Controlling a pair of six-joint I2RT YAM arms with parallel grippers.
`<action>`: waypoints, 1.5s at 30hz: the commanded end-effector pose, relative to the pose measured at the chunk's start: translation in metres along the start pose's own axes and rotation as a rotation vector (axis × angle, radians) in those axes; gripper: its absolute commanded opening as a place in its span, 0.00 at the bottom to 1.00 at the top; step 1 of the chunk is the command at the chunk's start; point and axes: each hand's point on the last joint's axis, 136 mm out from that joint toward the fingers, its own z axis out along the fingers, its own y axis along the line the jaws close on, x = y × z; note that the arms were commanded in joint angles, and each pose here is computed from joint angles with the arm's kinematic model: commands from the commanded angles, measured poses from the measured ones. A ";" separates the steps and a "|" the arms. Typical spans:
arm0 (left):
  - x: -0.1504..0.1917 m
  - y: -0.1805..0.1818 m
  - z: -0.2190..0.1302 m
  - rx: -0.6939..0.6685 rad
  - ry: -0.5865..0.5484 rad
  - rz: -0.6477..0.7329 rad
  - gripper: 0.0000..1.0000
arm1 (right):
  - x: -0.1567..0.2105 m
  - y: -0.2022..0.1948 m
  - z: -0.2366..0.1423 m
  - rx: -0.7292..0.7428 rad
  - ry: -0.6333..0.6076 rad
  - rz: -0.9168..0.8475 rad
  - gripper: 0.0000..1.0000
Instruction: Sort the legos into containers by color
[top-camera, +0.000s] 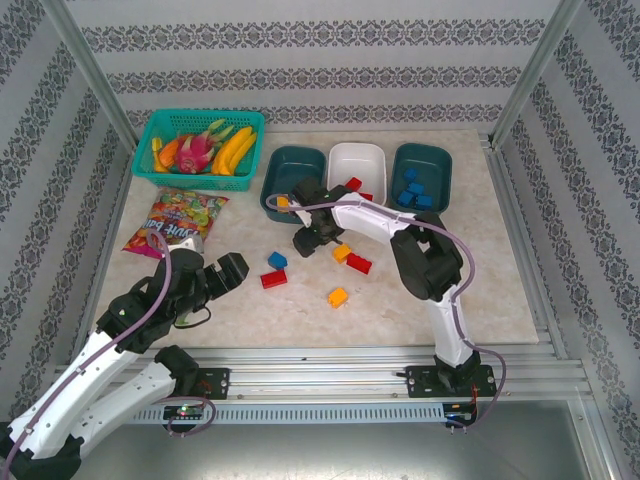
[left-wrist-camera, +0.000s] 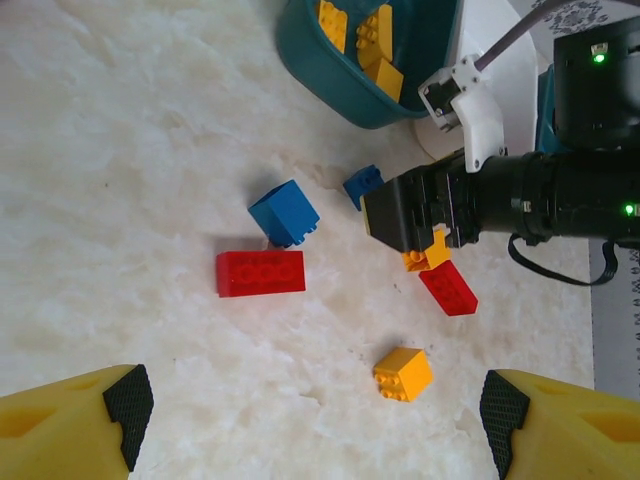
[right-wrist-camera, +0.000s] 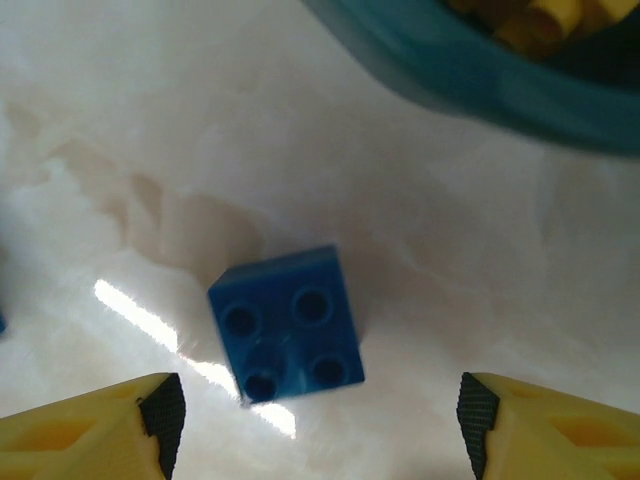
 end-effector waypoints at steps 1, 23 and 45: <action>-0.005 0.004 -0.006 -0.029 -0.016 -0.012 0.87 | 0.000 -0.003 0.010 -0.009 0.032 -0.022 0.71; -0.011 -0.026 0.005 0.018 0.025 0.070 0.87 | -0.011 0.013 -0.011 -0.062 -0.009 -0.008 0.27; -0.045 -0.255 0.149 0.358 0.232 0.330 0.86 | 0.015 -0.294 -0.151 0.282 -0.297 0.841 0.24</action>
